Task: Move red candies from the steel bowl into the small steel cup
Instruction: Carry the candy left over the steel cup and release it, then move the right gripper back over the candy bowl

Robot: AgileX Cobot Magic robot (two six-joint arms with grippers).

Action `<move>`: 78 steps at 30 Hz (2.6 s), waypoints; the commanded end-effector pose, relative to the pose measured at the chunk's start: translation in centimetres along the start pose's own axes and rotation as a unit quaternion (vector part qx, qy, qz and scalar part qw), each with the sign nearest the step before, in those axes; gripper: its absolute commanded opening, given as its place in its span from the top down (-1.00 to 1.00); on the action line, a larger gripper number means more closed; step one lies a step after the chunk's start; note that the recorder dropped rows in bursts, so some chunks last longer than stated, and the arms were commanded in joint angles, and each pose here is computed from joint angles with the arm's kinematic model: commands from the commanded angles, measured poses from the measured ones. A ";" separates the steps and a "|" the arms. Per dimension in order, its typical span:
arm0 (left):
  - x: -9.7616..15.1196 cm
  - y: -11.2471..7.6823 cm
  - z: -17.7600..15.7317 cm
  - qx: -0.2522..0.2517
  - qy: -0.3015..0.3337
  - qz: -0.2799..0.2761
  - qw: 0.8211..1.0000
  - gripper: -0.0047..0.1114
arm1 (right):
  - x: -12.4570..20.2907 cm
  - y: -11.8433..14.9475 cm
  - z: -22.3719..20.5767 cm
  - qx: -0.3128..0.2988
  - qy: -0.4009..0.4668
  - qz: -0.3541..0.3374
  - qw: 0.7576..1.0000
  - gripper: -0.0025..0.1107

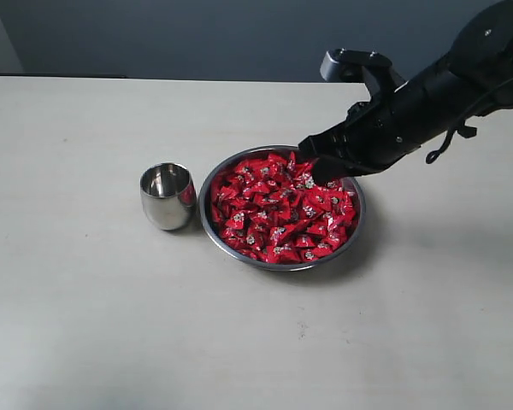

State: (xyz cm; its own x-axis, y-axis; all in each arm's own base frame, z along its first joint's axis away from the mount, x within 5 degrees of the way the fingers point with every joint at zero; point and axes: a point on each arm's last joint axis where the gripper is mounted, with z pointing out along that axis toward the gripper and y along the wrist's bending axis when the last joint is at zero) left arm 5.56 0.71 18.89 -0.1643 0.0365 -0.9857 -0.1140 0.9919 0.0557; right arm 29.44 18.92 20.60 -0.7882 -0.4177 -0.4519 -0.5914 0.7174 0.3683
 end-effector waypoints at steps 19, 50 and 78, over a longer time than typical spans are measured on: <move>-0.3 0.0 -0.1 -0.002 -0.007 0.000 1.000 0.91 | -8.0 10.6 7.1 -0.096 -0.011 -0.112 0.989 0.96; -0.3 0.0 -0.1 -0.002 -0.007 0.000 1.000 0.91 | -8.8 11.0 10.9 -0.069 0.026 -0.120 0.990 0.46; -0.3 0.0 -0.1 -0.002 -0.007 0.000 1.000 0.91 | 0.2 6.7 -4.3 0.086 0.015 -0.123 0.989 0.97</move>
State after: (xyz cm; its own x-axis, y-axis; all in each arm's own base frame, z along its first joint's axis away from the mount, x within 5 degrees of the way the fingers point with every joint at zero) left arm 5.56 0.71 18.89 -0.1643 0.0365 -0.9857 -0.1140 0.9919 0.0557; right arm 24.80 23.23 25.97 -0.6121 -0.6431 -0.4602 -0.7596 0.6399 0.1162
